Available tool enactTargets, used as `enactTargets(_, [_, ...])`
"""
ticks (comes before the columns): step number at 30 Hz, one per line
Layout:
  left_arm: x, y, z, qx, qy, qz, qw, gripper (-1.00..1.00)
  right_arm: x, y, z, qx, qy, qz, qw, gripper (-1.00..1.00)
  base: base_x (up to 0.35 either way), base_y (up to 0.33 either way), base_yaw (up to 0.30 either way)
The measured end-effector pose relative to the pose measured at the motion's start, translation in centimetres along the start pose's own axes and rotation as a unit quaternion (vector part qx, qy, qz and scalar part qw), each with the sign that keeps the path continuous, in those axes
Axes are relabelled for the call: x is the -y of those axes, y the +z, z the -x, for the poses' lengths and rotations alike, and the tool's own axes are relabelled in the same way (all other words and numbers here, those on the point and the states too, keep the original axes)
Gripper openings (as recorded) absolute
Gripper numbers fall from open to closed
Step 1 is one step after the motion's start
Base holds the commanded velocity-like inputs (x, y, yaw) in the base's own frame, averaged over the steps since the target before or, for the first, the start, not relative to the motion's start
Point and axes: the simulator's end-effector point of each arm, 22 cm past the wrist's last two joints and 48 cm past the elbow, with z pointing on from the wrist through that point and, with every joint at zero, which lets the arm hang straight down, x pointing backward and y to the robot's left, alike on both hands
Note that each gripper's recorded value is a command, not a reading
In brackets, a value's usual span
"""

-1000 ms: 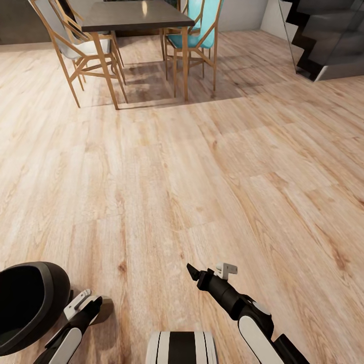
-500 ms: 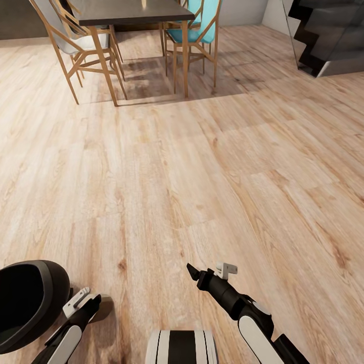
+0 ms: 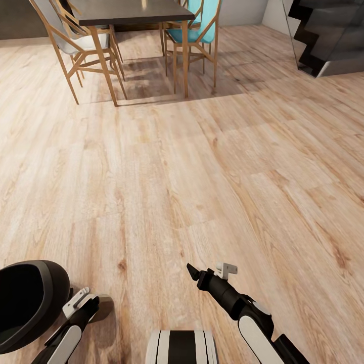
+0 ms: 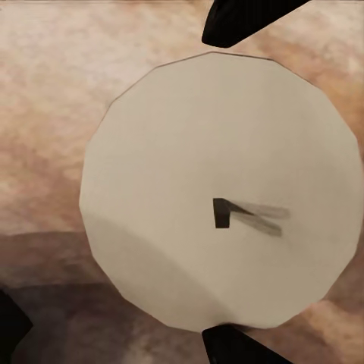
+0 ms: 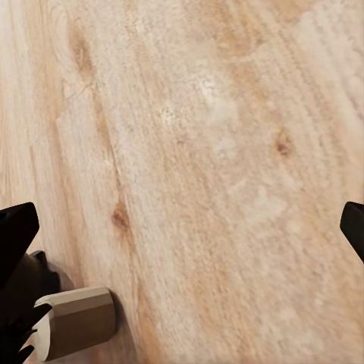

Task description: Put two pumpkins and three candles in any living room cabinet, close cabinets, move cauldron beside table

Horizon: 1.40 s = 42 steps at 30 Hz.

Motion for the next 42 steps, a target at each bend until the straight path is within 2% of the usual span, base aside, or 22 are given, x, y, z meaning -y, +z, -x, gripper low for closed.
enactTargets(32, [0.0,0.0,0.0,0.0,0.001,0.0,1.0,-1.0,0.0,0.0,0.0,0.0,0.0,0.0,1.0,1.0,0.0,0.0,0.0])
enactTargets(42, [-0.3,-0.3,-0.3,0.008,-0.004,-0.019,0.9998,-1.0,-1.2,-0.9,1.4,0.015,-0.01,0.008,0.9998,1.0,0.0,0.0,0.0])
